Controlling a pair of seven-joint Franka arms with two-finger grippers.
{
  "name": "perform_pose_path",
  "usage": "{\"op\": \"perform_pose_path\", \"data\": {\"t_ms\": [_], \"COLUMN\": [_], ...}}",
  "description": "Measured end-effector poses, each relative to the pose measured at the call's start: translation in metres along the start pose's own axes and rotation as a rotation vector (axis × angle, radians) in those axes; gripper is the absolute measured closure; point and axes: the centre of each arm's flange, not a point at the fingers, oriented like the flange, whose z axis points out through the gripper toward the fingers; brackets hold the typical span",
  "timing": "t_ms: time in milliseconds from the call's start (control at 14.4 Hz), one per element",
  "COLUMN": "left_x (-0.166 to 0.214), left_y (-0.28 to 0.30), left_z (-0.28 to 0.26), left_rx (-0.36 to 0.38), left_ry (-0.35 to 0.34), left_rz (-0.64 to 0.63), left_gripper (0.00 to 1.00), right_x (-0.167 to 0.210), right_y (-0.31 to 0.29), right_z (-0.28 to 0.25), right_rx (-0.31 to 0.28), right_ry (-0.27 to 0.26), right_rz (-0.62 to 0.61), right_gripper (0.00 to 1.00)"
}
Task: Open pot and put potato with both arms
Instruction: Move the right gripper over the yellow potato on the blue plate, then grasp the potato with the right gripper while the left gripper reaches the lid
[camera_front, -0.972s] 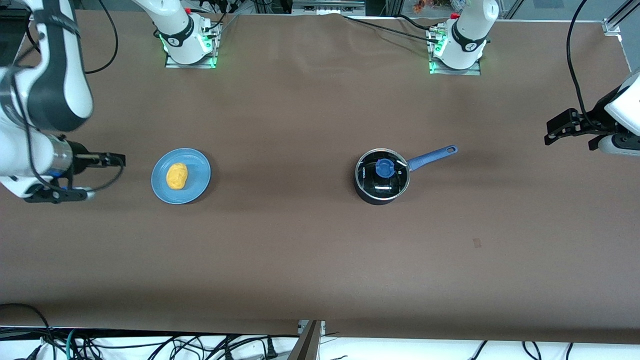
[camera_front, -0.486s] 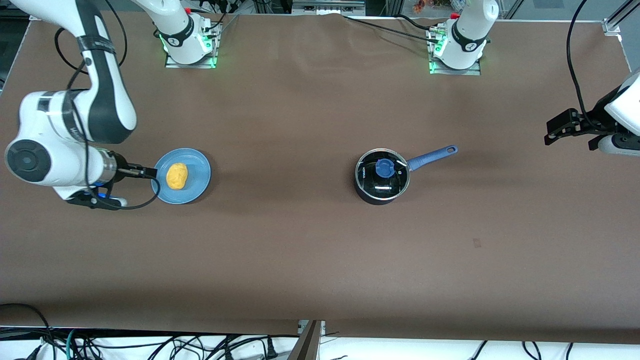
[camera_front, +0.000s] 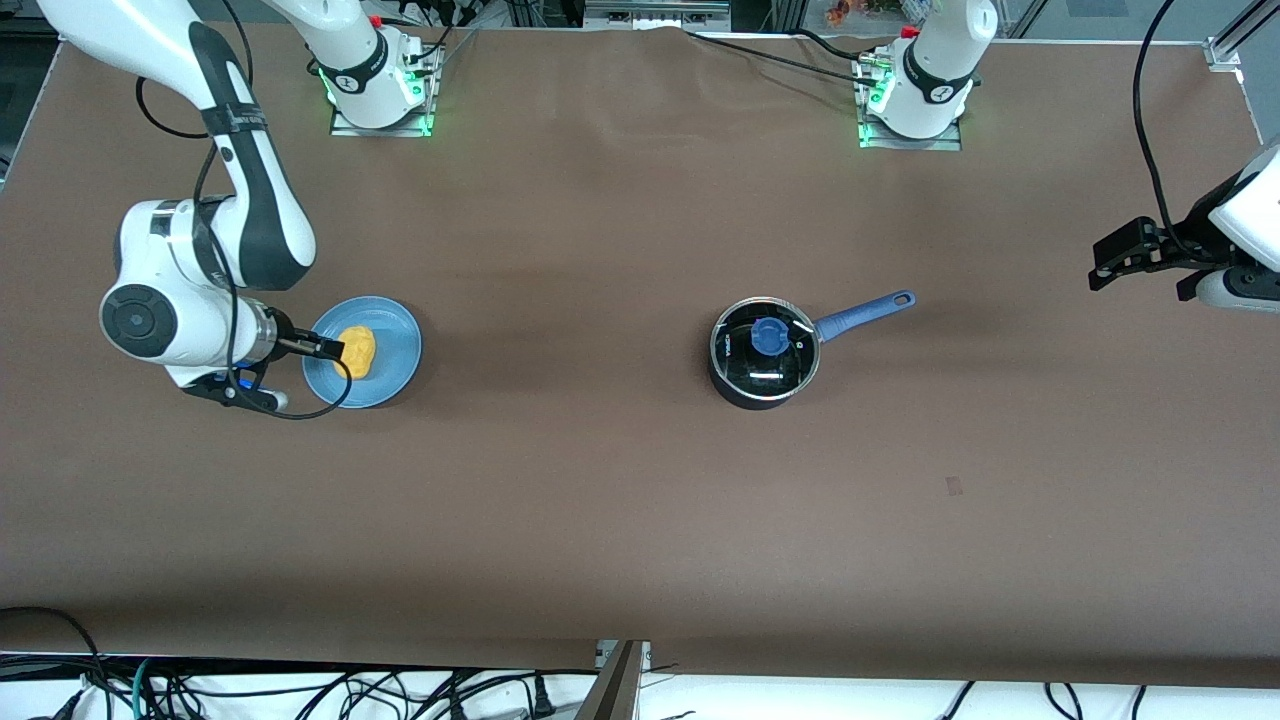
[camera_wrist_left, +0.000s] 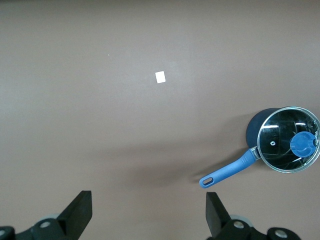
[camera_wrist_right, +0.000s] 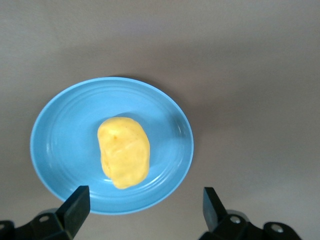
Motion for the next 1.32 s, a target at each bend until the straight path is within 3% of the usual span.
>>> {"op": "perform_pose_path", "data": {"t_ms": [347, 903, 1319], "left_x": [0.0, 0.001, 0.024], "left_y": [0.0, 0.001, 0.036], "left_z": [0.0, 0.003, 0.06], "left_rx": [0.0, -0.001, -0.019], "left_ry": [-0.001, -0.005, -0.102], "left_rz": [0.0, 0.003, 0.069], "left_gripper": [0.0, 0.0, 0.0], "right_x": [-0.004, -0.014, -0.021], "right_y": [-0.001, -0.008, -0.019], "right_z": [0.035, 0.068, 0.087], "right_rx": [0.035, 0.076, 0.084], "right_ry": [0.091, 0.185, 0.193], "right_rz": [0.034, 0.032, 0.026], "right_gripper": [0.0, 0.0, 0.0]}}
